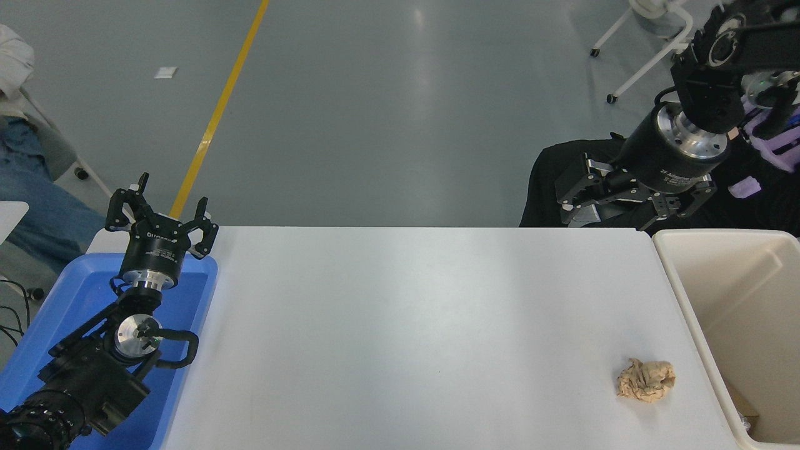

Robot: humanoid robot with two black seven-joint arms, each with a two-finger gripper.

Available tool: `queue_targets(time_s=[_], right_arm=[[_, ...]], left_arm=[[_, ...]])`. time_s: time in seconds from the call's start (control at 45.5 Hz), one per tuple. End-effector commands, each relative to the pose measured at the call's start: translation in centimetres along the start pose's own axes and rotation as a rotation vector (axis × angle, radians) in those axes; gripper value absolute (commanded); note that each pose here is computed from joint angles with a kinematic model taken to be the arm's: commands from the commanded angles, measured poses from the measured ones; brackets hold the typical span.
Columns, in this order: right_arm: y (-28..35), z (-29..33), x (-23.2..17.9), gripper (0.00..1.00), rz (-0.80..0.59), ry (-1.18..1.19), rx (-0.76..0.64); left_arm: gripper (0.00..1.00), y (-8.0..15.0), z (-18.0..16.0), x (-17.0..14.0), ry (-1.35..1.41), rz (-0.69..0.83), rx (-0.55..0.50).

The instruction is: Pick up paper ball place in dustbin

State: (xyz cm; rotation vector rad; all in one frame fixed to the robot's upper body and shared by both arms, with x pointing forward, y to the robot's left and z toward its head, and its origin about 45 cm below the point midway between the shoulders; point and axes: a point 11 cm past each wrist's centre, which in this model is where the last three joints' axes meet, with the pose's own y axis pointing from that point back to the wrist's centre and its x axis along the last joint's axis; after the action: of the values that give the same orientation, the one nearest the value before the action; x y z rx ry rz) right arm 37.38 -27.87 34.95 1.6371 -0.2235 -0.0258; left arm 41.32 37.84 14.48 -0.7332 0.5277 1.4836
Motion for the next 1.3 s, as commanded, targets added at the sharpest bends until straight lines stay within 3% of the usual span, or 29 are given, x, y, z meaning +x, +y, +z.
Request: queue_targets(time_s=[0.0,0.308,0.615,0.835,1.055,1.275], right_arm=[[-4.0,4.2,-1.9,1.00,-0.105,-0.110,-0.005],[-7.7,8.7,-4.2,1.00,-0.191,-0.239,0.002],[-12.4,14.7,-2.7,1.00,-0.123,-0.477,0.033],[-18.0,18.3,-7.2,1.00,-0.219,-0.563,-0.015],[-20.4,18.1,-7.7,1.00,-0.136,-0.541,-0.076],[-21.5,17.7,-5.6,1.00,0.079,-0.524,-0.129]], left_arm=[[0.99,0.0,0.0,0.0,0.000,0.000,0.000],[0.99,0.0,0.0,0.0,0.000,0.000,-0.002],[0.99,0.0,0.0,0.0,0.000,0.002,-0.002],[0.99,0.0,0.0,0.0,0.000,0.002,-0.002],[0.99,0.0,0.0,0.0,-0.001,0.001,-0.002],[0.99,0.0,0.0,0.0,0.000,0.002,-0.002]])
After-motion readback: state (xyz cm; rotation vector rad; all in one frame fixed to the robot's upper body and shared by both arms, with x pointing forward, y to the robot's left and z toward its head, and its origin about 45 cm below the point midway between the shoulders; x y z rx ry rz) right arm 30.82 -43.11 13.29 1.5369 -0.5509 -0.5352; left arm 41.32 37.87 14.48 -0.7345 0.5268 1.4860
